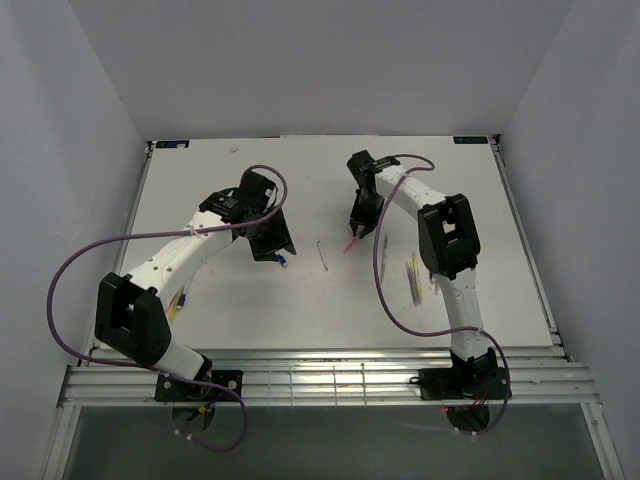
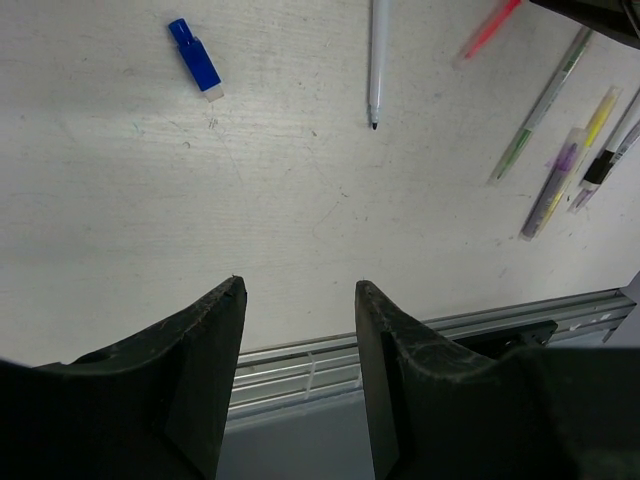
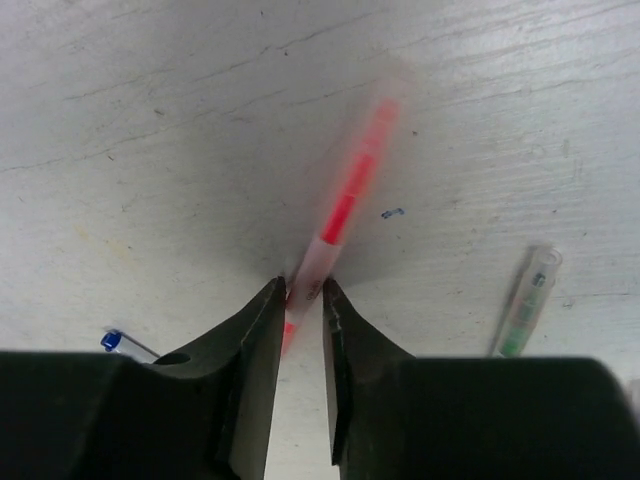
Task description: Open the pen caps
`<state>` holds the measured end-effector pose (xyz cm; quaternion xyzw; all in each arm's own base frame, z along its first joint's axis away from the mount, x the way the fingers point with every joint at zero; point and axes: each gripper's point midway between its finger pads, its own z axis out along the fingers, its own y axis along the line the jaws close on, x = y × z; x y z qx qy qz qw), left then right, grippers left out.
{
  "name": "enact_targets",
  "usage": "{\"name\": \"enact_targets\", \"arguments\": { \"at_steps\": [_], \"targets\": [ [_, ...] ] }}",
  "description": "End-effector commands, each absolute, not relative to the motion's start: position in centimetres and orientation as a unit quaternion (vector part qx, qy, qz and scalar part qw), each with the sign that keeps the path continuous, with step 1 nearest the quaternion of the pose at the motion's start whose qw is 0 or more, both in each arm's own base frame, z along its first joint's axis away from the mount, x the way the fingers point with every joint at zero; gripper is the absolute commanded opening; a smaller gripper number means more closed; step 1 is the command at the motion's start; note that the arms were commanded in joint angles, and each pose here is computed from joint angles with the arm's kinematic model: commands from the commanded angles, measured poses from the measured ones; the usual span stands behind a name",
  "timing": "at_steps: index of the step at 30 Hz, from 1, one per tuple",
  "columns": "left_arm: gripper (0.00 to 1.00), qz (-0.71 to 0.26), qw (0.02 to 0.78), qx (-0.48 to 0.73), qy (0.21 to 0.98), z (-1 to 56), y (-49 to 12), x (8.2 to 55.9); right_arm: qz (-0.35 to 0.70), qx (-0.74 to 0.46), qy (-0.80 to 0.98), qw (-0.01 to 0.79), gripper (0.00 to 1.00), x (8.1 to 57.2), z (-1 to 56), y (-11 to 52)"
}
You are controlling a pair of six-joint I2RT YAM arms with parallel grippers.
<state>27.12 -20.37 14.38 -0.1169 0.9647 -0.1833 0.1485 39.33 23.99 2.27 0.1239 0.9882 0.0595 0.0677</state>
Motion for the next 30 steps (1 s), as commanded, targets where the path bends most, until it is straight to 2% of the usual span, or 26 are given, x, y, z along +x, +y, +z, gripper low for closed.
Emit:
{"name": "enact_targets", "arguments": {
  "at_steps": [1,2,3,4,8,10,12,17,23,30],
  "targets": [
    [0.59,-0.206,0.174,-0.102,0.957,16.4,-20.8,27.2,0.035,0.125,0.990,0.053,0.26,38.4,0.5,23.8],
    [0.59,-0.207,0.176,-0.102,0.957,16.5,-20.8,27.2,0.035,0.124,0.990,0.051,0.21,38.2,0.5,23.7],
    [0.59,-0.209,0.176,-0.101,0.957,16.5,-20.9,27.3,0.035,0.123,0.990,0.053,0.10,38.2,0.7,23.7],
    [0.59,-0.210,0.176,-0.101,0.956,16.5,-21.0,27.4,0.035,0.121,0.991,0.053,0.08,38.1,0.8,23.7],
    [0.58,-0.237,0.166,-0.087,0.953,16.8,-22.2,27.6,0.059,0.103,0.990,0.071,0.08,38.4,2.6,24.2],
    [0.57,-0.278,0.156,-0.066,0.945,17.3,-23.8,27.6,0.097,0.079,0.987,0.104,0.08,39.2,4.7,25.1],
    [0.56,-0.329,0.145,-0.045,0.932,18.0,-25.7,27.6,0.172,0.049,0.974,0.137,0.08,39.6,8.0,27.3],
    [0.51,-0.407,0.128,-0.031,0.904,18.8,-28.4,27.6,0.326,-0.032,0.934,0.140,0.08,36.7,12.4,30.8],
    [0.47,-0.422,0.120,-0.028,0.898,18.7,-29.5,27.3,0.440,-0.064,0.886,0.129,0.08,33.1,16.3,32.9],
    [0.47,-0.413,0.107,-0.035,0.904,17.7,-30.6,27.2,0.473,-0.074,0.869,0.126,0.08,32.0,17.9,33.3]
  ]
}}
